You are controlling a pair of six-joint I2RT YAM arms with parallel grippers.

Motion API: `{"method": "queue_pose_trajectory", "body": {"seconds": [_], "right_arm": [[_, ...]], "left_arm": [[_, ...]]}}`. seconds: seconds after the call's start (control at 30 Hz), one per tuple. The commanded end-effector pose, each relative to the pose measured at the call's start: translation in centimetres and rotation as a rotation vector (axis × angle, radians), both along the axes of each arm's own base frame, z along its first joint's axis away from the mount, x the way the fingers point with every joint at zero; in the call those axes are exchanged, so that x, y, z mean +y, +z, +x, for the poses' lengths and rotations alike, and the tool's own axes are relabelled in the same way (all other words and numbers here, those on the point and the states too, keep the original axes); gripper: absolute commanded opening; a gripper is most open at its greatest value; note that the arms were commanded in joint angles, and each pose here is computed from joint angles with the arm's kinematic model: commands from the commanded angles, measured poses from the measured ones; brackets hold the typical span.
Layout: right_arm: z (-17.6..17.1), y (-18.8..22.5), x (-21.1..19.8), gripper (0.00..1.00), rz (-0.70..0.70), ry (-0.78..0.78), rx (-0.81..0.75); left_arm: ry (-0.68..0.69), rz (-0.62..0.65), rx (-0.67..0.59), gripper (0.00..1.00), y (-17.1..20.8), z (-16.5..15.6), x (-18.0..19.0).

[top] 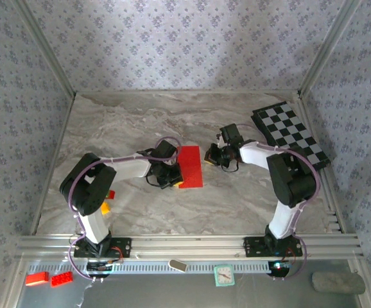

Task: Fold a paper plane with a square sheet of paper (pick it up from the middle)
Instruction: Fold the triangle a second time at the center of the table.

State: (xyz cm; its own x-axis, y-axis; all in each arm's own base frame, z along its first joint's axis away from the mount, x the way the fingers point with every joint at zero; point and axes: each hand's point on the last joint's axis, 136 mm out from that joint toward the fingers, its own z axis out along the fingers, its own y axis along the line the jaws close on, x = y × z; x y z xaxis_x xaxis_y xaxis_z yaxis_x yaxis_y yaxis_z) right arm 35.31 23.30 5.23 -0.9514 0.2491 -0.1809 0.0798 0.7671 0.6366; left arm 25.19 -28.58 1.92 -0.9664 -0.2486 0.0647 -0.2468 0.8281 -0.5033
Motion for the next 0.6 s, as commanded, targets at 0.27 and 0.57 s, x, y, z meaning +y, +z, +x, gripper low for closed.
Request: {"method": "queue_pose_trajectory", "body": {"seconds": [0.27, 0.57], "right_arm": [[-3.4, -0.9, 5.5, 0.0, 0.063, 0.127, 0.078], [-3.7, -4.4, 3.8, 0.0, -0.045, 0.126, 0.128]], "left_arm": [[-0.003, 0.077, 0.054, 0.0, -1.2, -1.1, 1.2], [-0.025, 0.03, 0.012, 0.0, 0.4, -0.1, 0.5]]}}
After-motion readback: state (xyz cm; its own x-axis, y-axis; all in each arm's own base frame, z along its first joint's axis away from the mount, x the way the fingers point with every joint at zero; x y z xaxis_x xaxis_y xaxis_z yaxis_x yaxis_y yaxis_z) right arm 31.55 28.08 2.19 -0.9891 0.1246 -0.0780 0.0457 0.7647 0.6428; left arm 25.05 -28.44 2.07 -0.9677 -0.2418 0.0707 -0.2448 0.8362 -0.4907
